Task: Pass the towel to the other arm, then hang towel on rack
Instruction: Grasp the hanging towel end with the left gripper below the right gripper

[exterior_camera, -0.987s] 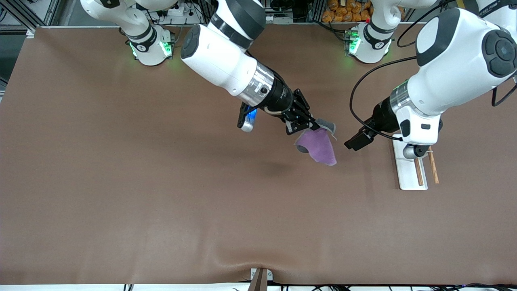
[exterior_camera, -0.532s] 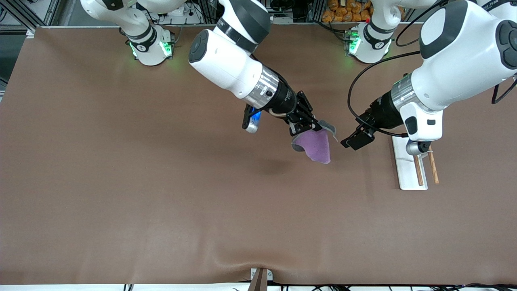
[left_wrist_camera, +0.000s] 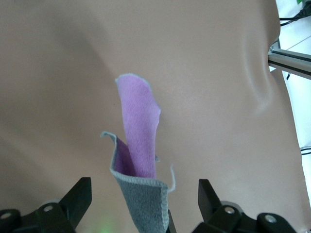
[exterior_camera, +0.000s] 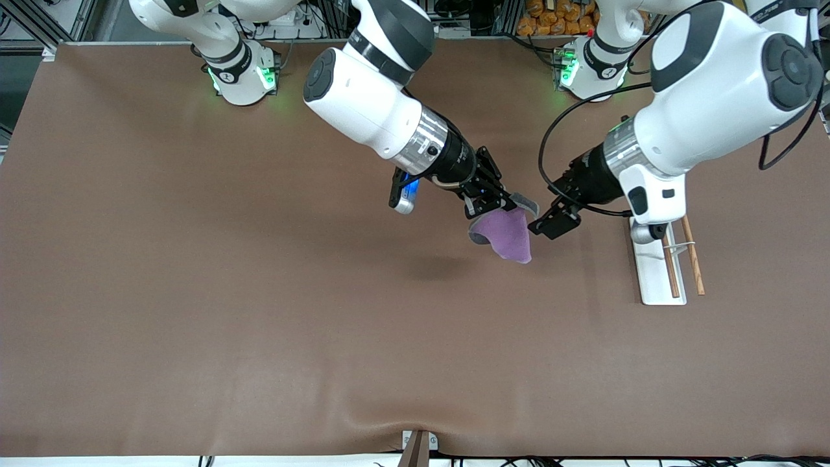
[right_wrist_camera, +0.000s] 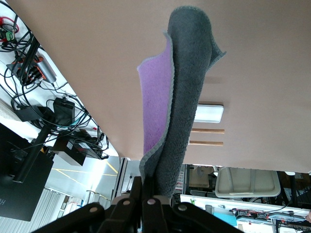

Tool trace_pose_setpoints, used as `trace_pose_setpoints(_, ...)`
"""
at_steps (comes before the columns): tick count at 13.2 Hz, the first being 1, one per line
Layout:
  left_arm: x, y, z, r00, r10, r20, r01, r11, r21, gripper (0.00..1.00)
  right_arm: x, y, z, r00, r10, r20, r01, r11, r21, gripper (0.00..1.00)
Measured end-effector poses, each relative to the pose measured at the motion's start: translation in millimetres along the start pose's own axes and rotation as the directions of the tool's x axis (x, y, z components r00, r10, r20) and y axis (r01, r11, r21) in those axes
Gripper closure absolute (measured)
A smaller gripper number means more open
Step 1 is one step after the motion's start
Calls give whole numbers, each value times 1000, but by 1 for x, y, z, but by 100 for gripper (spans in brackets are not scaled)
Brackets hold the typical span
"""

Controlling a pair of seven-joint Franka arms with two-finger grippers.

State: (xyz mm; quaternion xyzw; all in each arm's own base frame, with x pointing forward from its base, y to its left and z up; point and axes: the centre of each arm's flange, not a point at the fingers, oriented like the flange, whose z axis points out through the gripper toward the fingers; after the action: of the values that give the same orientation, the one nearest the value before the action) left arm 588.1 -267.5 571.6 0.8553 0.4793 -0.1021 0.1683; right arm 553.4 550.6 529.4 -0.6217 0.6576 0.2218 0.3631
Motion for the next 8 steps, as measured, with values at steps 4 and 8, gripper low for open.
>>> trace_pose_setpoints(4,-6,1,3,1000,-25,2,25,1000,4,24,0,1,1,1000,-1,-4,1,1000,-6,98)
trace_pose_setpoints(8,-13,2,5,999,-32,4,31,999,6,40,0,1,1,1000,-2,-7,2,1000,-12,98)
